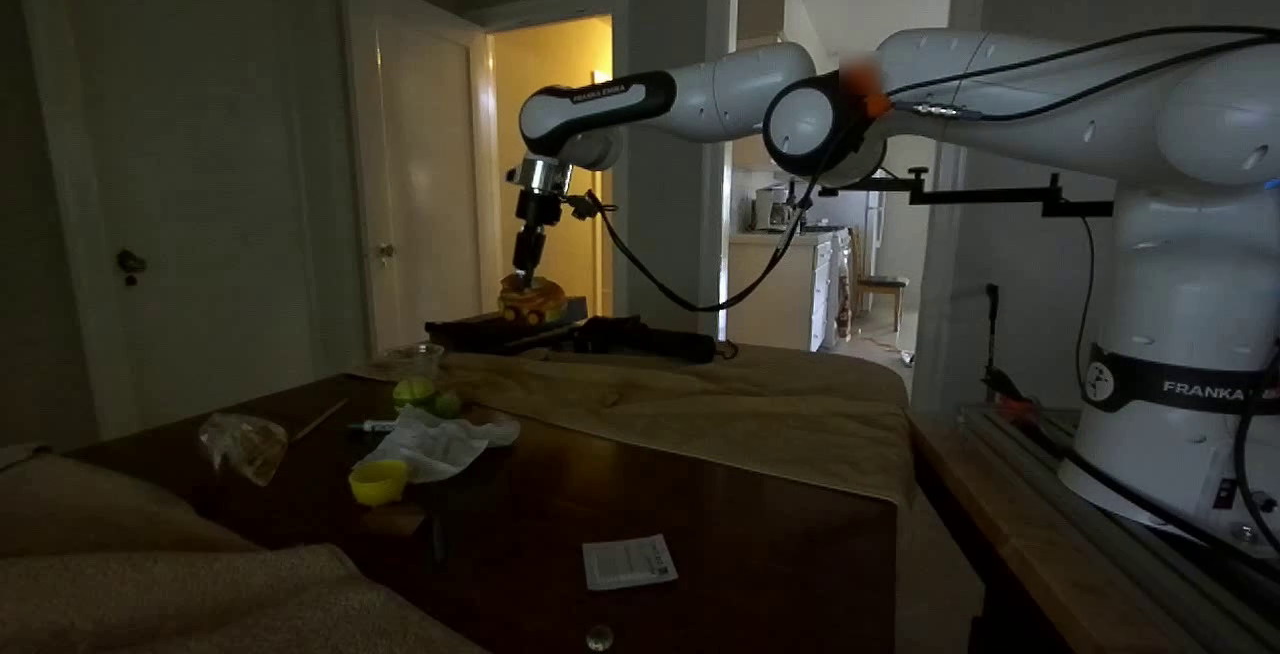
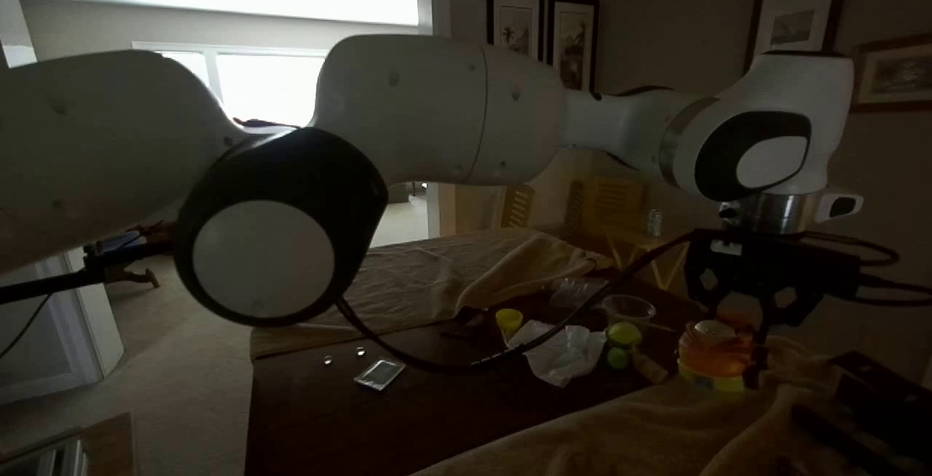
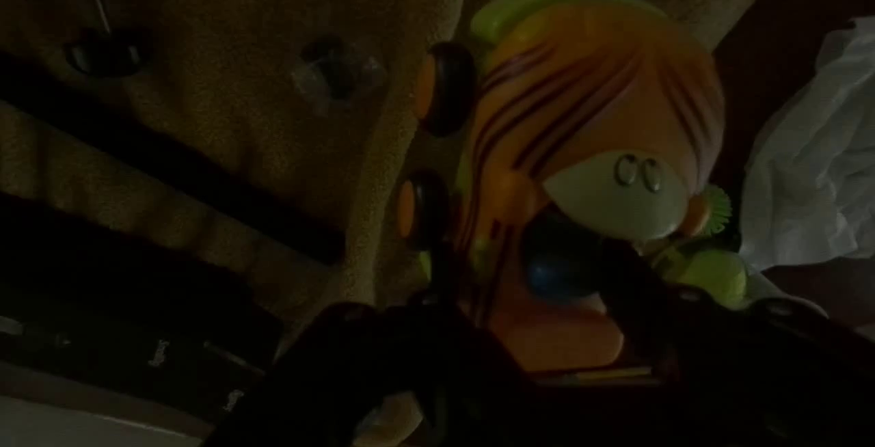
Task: Move the car toy to the right
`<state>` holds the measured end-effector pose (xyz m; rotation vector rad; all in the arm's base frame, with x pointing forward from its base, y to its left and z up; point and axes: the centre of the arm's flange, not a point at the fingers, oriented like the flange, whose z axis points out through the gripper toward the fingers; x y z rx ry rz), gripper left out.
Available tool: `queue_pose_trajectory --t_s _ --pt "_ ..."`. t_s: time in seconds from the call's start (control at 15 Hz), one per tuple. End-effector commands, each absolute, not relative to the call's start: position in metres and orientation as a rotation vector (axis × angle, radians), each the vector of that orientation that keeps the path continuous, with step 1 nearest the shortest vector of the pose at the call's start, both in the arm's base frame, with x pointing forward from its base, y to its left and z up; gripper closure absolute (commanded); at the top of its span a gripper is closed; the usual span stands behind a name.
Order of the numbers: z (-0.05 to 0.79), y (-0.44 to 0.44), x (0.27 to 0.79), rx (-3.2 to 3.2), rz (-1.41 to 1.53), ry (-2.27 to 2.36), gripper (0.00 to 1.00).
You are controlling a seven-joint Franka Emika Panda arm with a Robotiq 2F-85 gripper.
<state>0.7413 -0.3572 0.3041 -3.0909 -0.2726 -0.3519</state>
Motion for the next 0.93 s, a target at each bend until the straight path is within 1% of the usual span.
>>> queue_pose_trajectory --t_s 0.0,0.4,0.87 --pt "0.311 -0.390 0.731 -3.107 -0.303 -0.556 0.69" --pt "0.287 -0.439 0.701 -2.962 -0.284 -1.043 0.69" --pt "0.238 -0.463 0.687 -2.715 -0.274 -1.571 0.69"
